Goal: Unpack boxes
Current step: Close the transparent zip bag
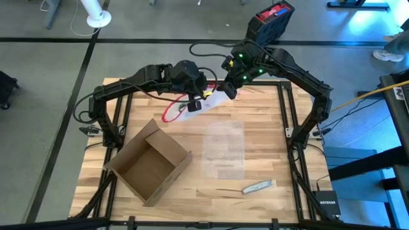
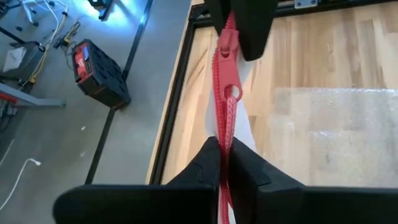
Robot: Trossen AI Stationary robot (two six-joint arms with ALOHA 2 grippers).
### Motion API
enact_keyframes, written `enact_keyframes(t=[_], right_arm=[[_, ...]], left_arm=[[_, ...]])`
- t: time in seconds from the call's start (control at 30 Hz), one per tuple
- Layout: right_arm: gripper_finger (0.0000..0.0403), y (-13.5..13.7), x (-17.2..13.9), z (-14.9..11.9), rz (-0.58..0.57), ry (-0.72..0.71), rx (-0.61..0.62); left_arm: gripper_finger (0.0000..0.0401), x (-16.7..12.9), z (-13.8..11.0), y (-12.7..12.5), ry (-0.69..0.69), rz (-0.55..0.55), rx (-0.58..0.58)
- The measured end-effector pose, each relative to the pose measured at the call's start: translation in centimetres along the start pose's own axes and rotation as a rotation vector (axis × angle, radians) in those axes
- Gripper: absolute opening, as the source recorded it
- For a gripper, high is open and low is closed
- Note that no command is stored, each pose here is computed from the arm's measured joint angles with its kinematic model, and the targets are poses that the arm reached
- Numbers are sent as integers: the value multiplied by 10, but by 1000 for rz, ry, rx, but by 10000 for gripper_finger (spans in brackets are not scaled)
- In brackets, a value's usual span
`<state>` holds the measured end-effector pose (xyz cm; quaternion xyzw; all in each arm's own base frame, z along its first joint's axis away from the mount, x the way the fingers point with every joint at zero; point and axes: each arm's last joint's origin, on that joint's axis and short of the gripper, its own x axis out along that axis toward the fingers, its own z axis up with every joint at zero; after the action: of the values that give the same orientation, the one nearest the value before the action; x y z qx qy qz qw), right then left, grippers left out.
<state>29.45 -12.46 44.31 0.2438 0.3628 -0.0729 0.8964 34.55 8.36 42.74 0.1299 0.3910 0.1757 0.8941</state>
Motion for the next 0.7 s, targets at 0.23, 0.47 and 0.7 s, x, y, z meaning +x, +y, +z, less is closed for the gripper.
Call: enact_keyframes(t=[0.23,0.47,0.7], right_arm=[[11,-4,-1,1,-10,-2,-9],[11,-4,-2,1,-18,-6,-14],[11,-4,-4,0,-19,-8,-12]], left_arm=[[10,-2,2,-4,-8,2,18],[10,-3,4,-4,-34,14,25],[11,-3,9,-2,-79,28,22]])
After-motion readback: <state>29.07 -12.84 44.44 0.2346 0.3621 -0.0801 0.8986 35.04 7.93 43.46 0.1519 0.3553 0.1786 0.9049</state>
